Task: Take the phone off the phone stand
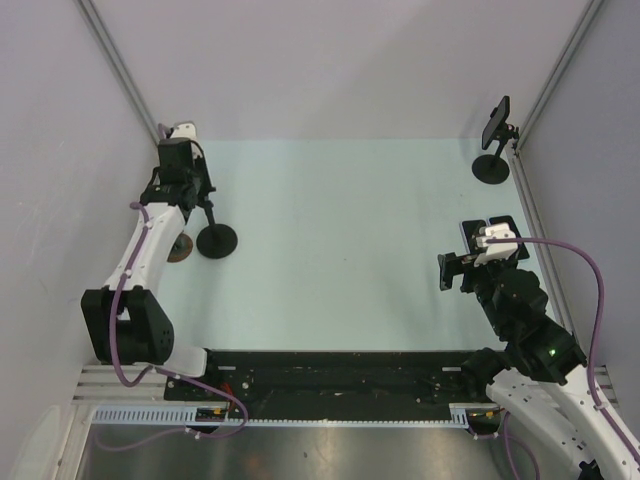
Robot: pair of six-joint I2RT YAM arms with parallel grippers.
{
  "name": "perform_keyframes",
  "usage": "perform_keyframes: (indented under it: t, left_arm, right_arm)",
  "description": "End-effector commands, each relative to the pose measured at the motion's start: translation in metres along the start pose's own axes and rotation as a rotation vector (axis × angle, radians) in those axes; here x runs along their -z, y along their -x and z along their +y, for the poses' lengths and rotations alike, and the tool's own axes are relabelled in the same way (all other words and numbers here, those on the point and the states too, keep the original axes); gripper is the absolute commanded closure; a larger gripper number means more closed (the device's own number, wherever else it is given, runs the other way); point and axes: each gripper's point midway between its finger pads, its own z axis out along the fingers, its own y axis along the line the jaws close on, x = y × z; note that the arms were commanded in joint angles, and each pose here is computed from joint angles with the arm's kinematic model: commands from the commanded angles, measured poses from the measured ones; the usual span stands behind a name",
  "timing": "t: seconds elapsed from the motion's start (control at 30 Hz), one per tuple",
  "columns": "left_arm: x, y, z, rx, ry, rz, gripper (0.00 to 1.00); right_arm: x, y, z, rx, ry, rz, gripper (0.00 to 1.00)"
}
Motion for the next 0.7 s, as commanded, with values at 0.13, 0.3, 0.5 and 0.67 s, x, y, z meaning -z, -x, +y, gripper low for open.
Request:
perform_keyframes:
  t: [0.13, 0.3, 0.5, 0.67]
  left_arm:
    - [-0.002, 0.016, -0.002, -0.048, -0.034, -0.071, 1.00]
    - [0.000, 0.009, 0.000, -0.068, -0.032, -0.064, 0.82]
    - [0.004, 0.004, 0.004, -0.082, -0.017, -0.065, 0.59]
    - [0.006, 0.008, 0.017, -0.079, 0.012, -0.073, 0.46]
  right_arm:
    - [-0.004, 0.007, -0.001, -0.002, -0.012, -0.026, 0.01]
    - [-0.004, 0.007, 0.001, -0.003, -0.006, -0.026, 0.01]
    - [-0.004, 0.007, 0.001, -0.004, -0.006, -0.025, 0.01]
    - [-0.004, 0.007, 0.002, -0.007, 0.000, -0.025, 0.01]
